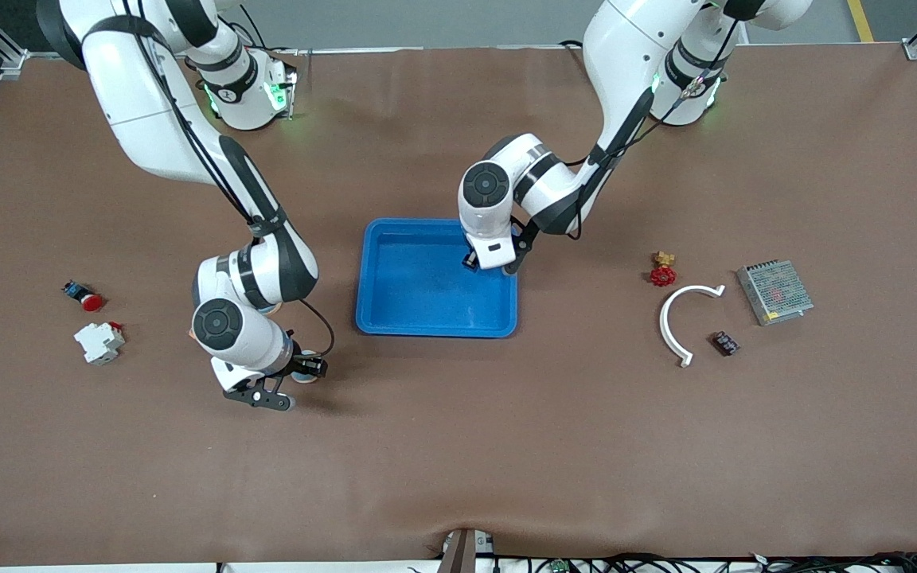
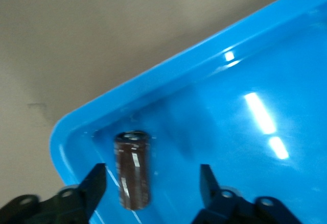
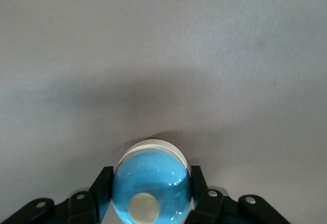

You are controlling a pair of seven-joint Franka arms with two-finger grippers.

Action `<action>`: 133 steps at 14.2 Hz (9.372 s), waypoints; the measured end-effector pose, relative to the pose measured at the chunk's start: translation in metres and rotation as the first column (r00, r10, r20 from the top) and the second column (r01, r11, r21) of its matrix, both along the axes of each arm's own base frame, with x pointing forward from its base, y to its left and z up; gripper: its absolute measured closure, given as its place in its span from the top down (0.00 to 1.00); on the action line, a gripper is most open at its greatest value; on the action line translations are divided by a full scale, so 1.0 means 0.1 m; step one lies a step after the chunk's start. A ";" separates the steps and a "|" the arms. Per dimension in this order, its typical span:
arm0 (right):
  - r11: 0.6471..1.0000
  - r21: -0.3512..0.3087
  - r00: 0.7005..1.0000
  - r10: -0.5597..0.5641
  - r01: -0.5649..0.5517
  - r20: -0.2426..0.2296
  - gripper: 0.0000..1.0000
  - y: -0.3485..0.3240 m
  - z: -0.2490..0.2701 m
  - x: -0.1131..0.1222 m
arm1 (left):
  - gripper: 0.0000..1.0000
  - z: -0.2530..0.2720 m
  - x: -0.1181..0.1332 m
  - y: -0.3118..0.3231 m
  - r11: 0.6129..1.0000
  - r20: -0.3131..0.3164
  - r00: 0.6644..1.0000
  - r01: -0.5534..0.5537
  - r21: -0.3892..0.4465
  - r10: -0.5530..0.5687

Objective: Place electrolytic capacitor and blue bell in tray
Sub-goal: 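Open the left gripper in the tray while the right gripper lifts the bell, then lower the bell into the tray while the left gripper grasps another capacitor, then open the right gripper releasing the bell while the left gripper lifts the capacitor, then place the second capacitor in the tray while the right gripper reaches the bell, then grasp the second blue bell with the right gripper while the left gripper withdraws, then carry the bell into the tray with the right gripper and release it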

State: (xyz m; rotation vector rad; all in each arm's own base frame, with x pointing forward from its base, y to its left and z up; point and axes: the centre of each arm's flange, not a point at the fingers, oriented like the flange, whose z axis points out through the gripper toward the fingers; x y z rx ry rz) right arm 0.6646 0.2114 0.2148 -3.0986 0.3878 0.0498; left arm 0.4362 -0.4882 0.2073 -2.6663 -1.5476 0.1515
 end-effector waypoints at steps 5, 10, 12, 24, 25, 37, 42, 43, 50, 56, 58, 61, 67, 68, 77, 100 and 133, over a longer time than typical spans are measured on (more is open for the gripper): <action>0.999 -0.005 0.999 -0.053 0.053 -0.011 0.65 0.74 0.75 -0.48 | 1.00 0.63 0.82 0.65 0.997 0.067 0.996 0.049 0.067 -0.053; 0.993 -0.001 0.993 -0.118 0.118 0.007 0.65 1.14 0.61 -1.26 | 1.00 0.70 1.65 2.09 0.988 0.030 0.991 0.128 0.083 -0.131; 0.990 0.016 0.990 -0.141 0.141 0.029 0.65 1.42 0.43 -1.62 | 0.99 0.63 1.83 2.62 0.981 0.015 0.986 0.162 0.105 -0.165; 0.986 0.082 0.984 -0.155 0.148 0.092 0.65 1.64 -0.16 -2.44 | 0.88 -0.02 2.23 4.58 0.945 0.031 0.951 0.300 0.132 -0.307; 0.985 0.084 0.983 -0.156 0.148 0.092 0.65 1.68 -0.15 -2.47 | 0.86 -0.06 2.24 4.63 0.943 0.035 0.949 0.307 0.129 -0.314; 0.985 0.091 0.983 -0.154 0.145 0.098 0.65 1.68 -0.25 -2.62 | 0.41 -0.25 2.10 4.81 0.946 0.000 0.952 0.305 0.112 -0.306; 0.985 0.089 0.983 -0.156 0.147 0.097 0.81 1.66 -0.26 -2.63 | 0.34 0.11 2.19 4.66 0.935 0.008 0.941 0.335 0.117 -0.338; 0.985 0.090 0.983 -0.156 0.147 0.098 0.89 1.66 -0.25 -2.62 | 0.34 0.23 2.23 4.56 0.932 0.004 0.938 0.344 0.114 -0.347; 0.988 0.009 0.988 -0.153 0.152 0.031 1.00 1.76 0.20 -2.38 | 0.34 0.70 2.23 3.42 0.940 0.049 0.939 0.340 0.025 -0.340; 0.999 -0.041 0.999 -0.010 0.008 -0.039 1.00 1.14 0.87 -1.71 | 0.34 0.72 1.68 1.83 0.952 0.053 0.950 0.305 0.030 -0.307; 0.999 -0.039 0.998 0.025 -0.027 -0.049 1.00 0.73 0.85 -1.56 | 0.34 0.69 1.43 1.37 0.949 0.056 0.947 0.315 0.031 -0.316; 0.997 -0.012 0.998 0.070 -0.070 0.000 1.00 0.21 0.80 -1.50 | 0.34 0.60 1.12 0.77 0.949 0.104 0.944 0.315 -0.001 -0.313; 0.990 -0.003 0.988 0.142 -0.142 0.058 1.00 -0.51 0.33 -1.71 | 0.34 0.06 0.62 0.11 0.960 0.103 0.958 0.274 -0.052 -0.268; 0.988 -0.004 0.986 0.153 -0.153 0.061 1.00 -0.62 0.31 -1.69 | 0.34 0.00 0.60 0.08 0.960 0.102 0.958 0.275 -0.056 -0.268; 0.983 -0.017 0.974 0.185 -0.184 0.128 1.00 -1.37 0.10 -1.54 | 0.67 -0.12 0.84 0.13 0.963 0.173 0.951 0.266 -0.040 -0.256; 0.979 -0.016 0.970 0.205 -0.204 0.134 0.84 -1.23 -0.44 -1.64 | 1.00 3.85 1.69 3.11 0.666 0.098 0.659 0.730 0.153 -0.746; 0.977 0.030 0.976 -0.213 0.212 0.040 0.69 1.67 -0.28 -1.58 | 1.00 4.50 0.93 4.09 0.552 0.049 0.551 0.834 0.003 -0.833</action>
